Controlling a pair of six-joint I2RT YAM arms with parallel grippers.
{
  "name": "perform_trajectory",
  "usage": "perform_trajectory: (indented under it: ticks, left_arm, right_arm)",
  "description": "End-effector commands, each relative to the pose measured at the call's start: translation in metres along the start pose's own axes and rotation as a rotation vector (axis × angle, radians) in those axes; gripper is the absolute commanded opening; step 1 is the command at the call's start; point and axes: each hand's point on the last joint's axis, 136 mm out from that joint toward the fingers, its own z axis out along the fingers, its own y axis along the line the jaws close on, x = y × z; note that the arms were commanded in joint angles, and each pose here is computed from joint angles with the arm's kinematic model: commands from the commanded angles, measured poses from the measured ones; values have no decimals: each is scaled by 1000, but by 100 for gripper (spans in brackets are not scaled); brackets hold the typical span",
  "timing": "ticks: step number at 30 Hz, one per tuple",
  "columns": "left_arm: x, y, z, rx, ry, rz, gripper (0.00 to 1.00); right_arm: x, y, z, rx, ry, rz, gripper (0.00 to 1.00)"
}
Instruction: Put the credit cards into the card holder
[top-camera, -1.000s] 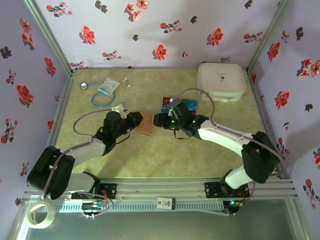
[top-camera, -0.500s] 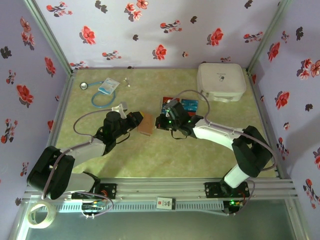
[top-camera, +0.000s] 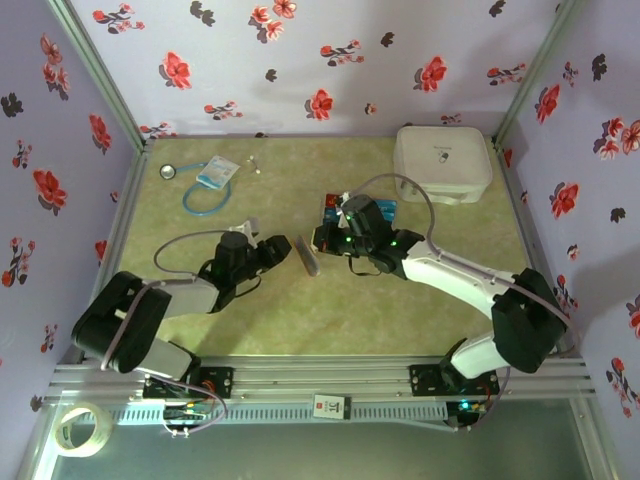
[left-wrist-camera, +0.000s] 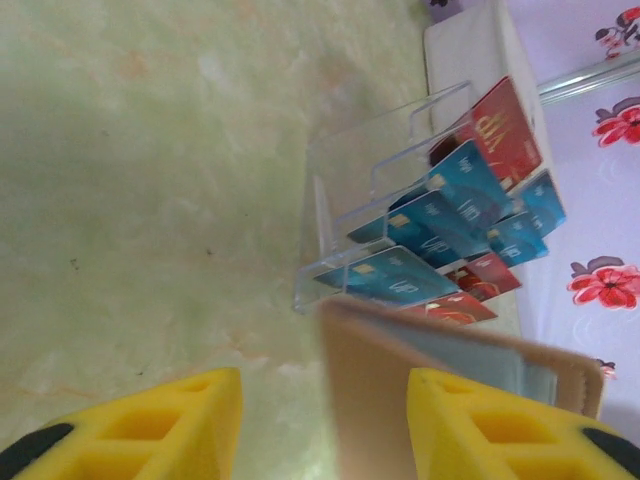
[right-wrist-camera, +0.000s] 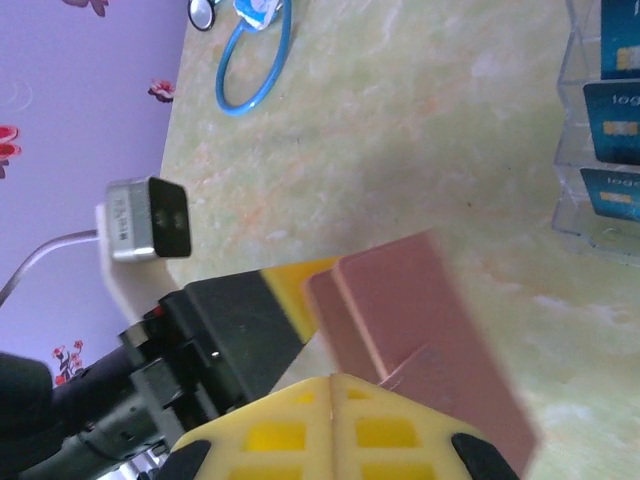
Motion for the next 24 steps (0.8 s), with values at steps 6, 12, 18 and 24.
perform_trajectory:
  ticks: [6,12,18,24]
  left_arm:
    - [10,-8,9,91,13,-26,49]
    - [14,-3,6,86,11,-33,49]
    - [14,-2,7,82,12,-32,49]
    - [15,0,7,74,17,-30,47]
  right_arm:
    - [12,18,15,-64,45,16,0]
    - [16,11,15,-54,48,20,0]
    - [16,11,17,-58,48,27,0]
    - [17,9,17,-55,48,26,0]
